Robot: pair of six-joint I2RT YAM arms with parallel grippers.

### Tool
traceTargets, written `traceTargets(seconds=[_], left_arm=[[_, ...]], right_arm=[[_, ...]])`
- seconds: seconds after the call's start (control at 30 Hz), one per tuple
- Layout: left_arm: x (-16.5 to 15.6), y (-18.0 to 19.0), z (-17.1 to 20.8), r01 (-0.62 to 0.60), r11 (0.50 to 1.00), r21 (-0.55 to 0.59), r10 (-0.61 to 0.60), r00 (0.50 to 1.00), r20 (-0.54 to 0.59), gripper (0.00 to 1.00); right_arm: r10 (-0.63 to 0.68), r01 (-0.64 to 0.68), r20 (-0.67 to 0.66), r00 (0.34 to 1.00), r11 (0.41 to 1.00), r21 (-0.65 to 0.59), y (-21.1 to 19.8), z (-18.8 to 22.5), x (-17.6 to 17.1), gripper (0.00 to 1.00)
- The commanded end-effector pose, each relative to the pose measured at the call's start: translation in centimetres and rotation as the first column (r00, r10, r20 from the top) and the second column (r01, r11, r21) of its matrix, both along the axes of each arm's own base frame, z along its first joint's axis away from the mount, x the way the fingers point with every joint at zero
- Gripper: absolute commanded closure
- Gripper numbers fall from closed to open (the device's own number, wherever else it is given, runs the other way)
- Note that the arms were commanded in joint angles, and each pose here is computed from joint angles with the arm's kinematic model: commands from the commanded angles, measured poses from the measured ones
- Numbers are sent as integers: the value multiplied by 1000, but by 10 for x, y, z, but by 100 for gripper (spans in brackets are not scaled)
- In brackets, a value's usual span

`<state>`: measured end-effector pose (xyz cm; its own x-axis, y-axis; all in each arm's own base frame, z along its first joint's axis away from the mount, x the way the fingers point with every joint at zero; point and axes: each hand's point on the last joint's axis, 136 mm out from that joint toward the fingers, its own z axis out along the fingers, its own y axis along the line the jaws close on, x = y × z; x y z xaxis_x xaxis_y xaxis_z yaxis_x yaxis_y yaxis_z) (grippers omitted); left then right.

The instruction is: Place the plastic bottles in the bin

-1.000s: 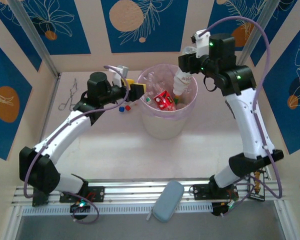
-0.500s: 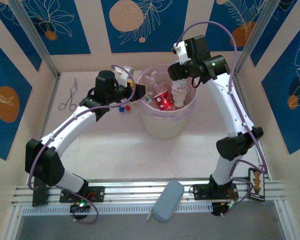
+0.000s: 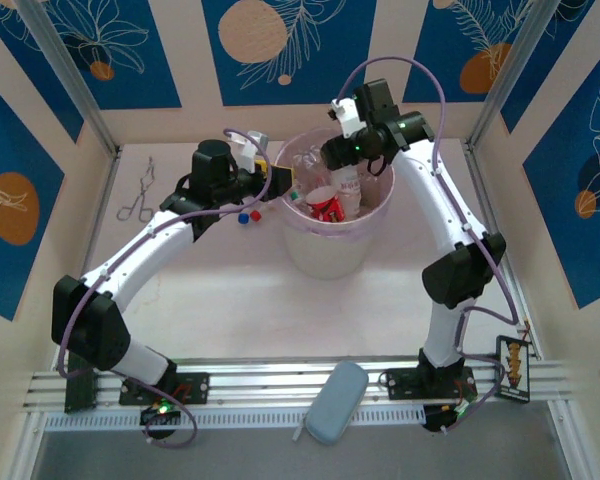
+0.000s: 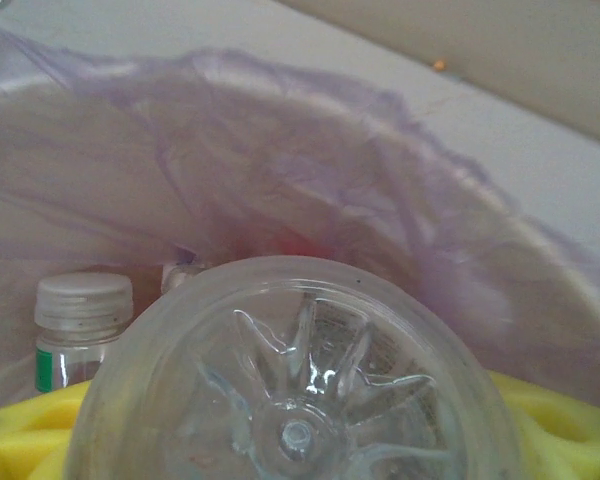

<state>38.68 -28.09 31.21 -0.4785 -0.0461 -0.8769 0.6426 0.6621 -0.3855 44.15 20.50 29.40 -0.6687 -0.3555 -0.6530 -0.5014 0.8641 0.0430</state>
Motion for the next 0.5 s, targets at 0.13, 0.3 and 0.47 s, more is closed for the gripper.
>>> traceTargets(seconds=[0.13,0.3,0.47], left_arm=[[-4,-12,-15,36,999,26,-35,999,-35,39],[-4,-12,-15,34,999,23,-33,999,-36,39],[-4,-12,-15,34,999,25,-33,999,-32,39]], right_arm=[[-8,-5,110,994,994,112,5,54,-6,25],[-51,33,184,982,995,98,-13,87,-17,21],[-74,52,193,978,992,114,-24,97,-28,21]])
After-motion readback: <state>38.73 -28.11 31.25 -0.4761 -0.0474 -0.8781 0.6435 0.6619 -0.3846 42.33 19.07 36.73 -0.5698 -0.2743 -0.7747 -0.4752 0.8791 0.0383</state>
